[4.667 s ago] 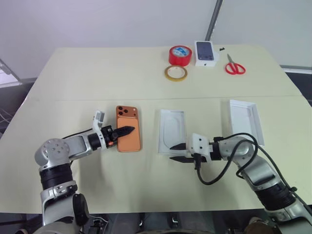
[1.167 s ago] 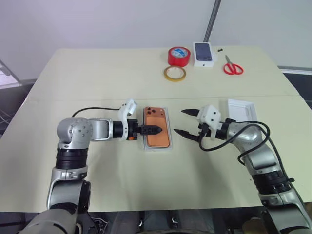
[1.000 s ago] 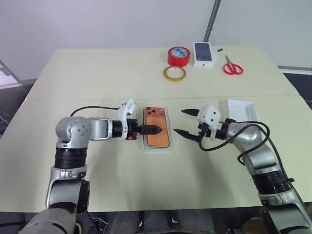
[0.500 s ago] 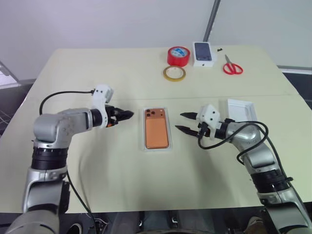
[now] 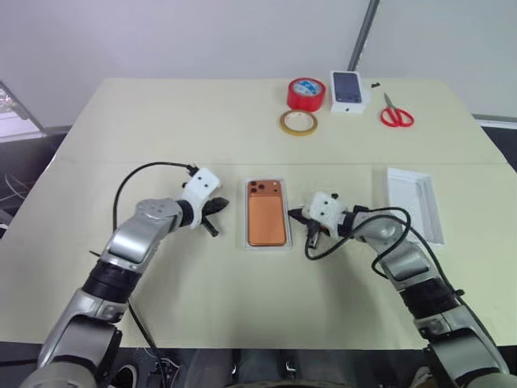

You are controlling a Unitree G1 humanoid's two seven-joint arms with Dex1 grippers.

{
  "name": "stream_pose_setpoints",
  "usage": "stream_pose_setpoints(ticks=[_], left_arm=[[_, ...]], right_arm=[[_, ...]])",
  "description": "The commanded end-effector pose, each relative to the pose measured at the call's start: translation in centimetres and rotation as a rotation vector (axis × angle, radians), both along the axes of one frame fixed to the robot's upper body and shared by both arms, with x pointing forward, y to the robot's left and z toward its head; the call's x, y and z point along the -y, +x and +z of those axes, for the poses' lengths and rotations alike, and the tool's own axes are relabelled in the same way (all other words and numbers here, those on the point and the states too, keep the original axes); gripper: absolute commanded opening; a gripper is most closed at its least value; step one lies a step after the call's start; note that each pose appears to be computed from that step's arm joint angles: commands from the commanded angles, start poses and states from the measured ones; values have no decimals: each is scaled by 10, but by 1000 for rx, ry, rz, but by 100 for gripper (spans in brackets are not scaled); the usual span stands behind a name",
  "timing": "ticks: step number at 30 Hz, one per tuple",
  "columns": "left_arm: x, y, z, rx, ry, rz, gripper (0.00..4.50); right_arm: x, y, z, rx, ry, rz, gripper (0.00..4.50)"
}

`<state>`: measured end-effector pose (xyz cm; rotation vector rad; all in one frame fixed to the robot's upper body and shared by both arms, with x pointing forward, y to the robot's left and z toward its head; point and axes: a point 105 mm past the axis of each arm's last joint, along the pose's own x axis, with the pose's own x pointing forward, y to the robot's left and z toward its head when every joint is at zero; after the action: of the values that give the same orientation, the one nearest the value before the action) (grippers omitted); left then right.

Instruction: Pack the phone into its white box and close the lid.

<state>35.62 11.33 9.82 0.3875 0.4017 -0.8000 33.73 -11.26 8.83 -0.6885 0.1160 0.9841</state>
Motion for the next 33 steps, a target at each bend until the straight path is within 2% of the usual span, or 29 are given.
stream_pose_setpoints(ticks=[1,7,10,19,26,33], left_arm=[[34,-20,-21,-131,12,-150,4],[77,-41,11,-191,-132,-342,4],[90,-40,25,-187,-185,-363,4],[128,-38,19,-154,-161,-415,4],[145,-42,18,-158,-166,-476,4],[158,-42,18,-153,-172,-509,4]], right_arm=[[1,-3,14,30,20,23,0],[32,-6,19,18,-22,-26,0],[50,-11,18,12,-65,-56,0],[77,-37,20,-37,-117,-88,0],[105,-41,26,-36,-144,-165,0],[116,-48,26,-53,-150,-195,0]])
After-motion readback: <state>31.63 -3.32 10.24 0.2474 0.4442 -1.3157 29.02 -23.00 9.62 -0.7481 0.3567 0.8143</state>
